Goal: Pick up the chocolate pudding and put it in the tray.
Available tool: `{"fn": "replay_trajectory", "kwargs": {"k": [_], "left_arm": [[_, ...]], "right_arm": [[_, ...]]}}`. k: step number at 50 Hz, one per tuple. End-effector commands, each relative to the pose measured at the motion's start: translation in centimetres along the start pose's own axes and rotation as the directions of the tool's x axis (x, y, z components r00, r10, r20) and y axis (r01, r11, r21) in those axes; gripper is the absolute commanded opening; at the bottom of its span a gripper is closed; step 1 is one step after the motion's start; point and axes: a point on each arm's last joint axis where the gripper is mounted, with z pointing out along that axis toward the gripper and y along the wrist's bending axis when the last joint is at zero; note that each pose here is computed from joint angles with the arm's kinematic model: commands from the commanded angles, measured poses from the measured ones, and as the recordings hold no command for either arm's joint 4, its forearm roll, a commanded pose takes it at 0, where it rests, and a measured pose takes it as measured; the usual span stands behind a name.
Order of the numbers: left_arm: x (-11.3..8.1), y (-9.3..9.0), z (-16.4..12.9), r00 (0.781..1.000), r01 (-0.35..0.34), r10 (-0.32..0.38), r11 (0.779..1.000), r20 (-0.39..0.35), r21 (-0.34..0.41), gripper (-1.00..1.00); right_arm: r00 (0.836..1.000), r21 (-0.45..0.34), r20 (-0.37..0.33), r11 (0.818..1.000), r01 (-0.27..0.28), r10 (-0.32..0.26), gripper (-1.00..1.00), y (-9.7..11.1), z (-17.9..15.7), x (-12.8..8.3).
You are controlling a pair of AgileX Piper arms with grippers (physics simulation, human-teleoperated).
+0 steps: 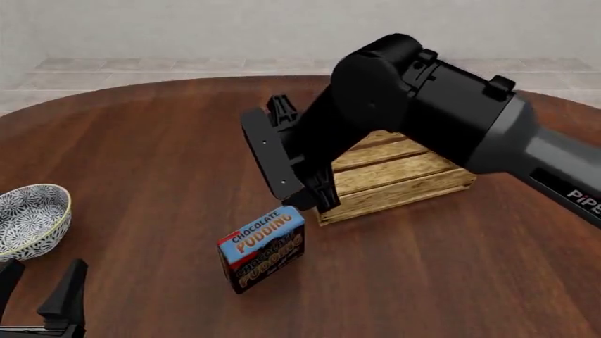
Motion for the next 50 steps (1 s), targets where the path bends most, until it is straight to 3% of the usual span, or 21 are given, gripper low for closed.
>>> {"fn": "replay_trajectory", "kwargs": {"k": [1, 26, 50], "left_arm": [[0.0, 0.0, 0.0, 1.000, 0.000, 0.000, 1.000, 0.000, 0.000, 1.00], [0.0, 0.0, 0.0, 1.000, 0.000, 0.000, 1.000, 0.000, 0.000, 1.00], [0.0, 0.0, 0.0, 1.000, 0.000, 0.000, 1.000, 0.000, 0.000, 1.00]], "right_arm": [[0.999, -0.036, -0.006, 0.999, 0.035, -0.035, 1.00, 0.5, 1.0, 0.0], [0.997, -0.045, 0.019, 0.996, 0.073, -0.072, 1.00, 0.5, 2.0, -1.7], [0.997, -0.038, 0.062, 0.998, 0.053, -0.050, 1.00, 1.1, 3.1, -4.7]]}}
